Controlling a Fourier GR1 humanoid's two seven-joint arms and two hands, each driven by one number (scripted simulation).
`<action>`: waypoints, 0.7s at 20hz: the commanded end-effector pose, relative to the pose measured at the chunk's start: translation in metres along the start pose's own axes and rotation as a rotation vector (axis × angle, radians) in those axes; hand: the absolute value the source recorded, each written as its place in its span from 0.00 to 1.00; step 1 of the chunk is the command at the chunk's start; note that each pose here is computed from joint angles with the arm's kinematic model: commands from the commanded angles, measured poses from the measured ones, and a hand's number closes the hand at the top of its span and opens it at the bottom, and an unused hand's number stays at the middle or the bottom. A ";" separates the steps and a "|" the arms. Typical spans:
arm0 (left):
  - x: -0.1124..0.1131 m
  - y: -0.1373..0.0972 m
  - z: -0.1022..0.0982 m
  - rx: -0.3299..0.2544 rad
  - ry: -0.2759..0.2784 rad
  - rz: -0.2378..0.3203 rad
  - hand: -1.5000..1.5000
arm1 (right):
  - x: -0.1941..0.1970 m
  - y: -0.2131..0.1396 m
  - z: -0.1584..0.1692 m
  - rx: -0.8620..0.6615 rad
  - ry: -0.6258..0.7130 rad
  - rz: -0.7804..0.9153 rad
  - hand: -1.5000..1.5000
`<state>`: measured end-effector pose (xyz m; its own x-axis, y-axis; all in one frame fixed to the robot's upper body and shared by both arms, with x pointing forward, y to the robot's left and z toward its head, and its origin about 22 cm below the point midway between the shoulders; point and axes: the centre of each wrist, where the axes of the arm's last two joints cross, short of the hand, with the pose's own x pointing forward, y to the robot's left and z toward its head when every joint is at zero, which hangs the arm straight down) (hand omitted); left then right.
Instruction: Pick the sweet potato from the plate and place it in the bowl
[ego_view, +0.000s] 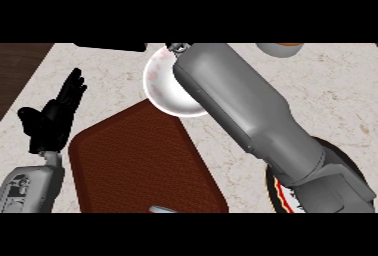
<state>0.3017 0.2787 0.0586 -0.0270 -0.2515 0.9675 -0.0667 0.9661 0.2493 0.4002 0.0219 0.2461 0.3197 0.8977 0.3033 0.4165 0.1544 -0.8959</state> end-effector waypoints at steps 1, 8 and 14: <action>0.002 0.014 0.002 0.029 0.010 -0.007 0.50 | -0.009 0.020 -0.005 -0.017 0.185 -0.127 1.00; 0.008 -0.002 -0.001 0.044 -0.001 0.002 0.50 | -0.032 0.052 -0.018 0.002 0.195 -0.174 1.00; 0.004 0.011 0.013 0.053 -0.004 0.007 0.50 | -0.065 0.084 -0.039 -0.002 0.202 -0.164 1.00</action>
<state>0.2910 0.2882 0.0624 -0.0218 -0.2488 0.9683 -0.1150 0.9627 0.2448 0.4392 -0.0269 0.1786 0.3553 0.8309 0.4282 0.4357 0.2580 -0.8623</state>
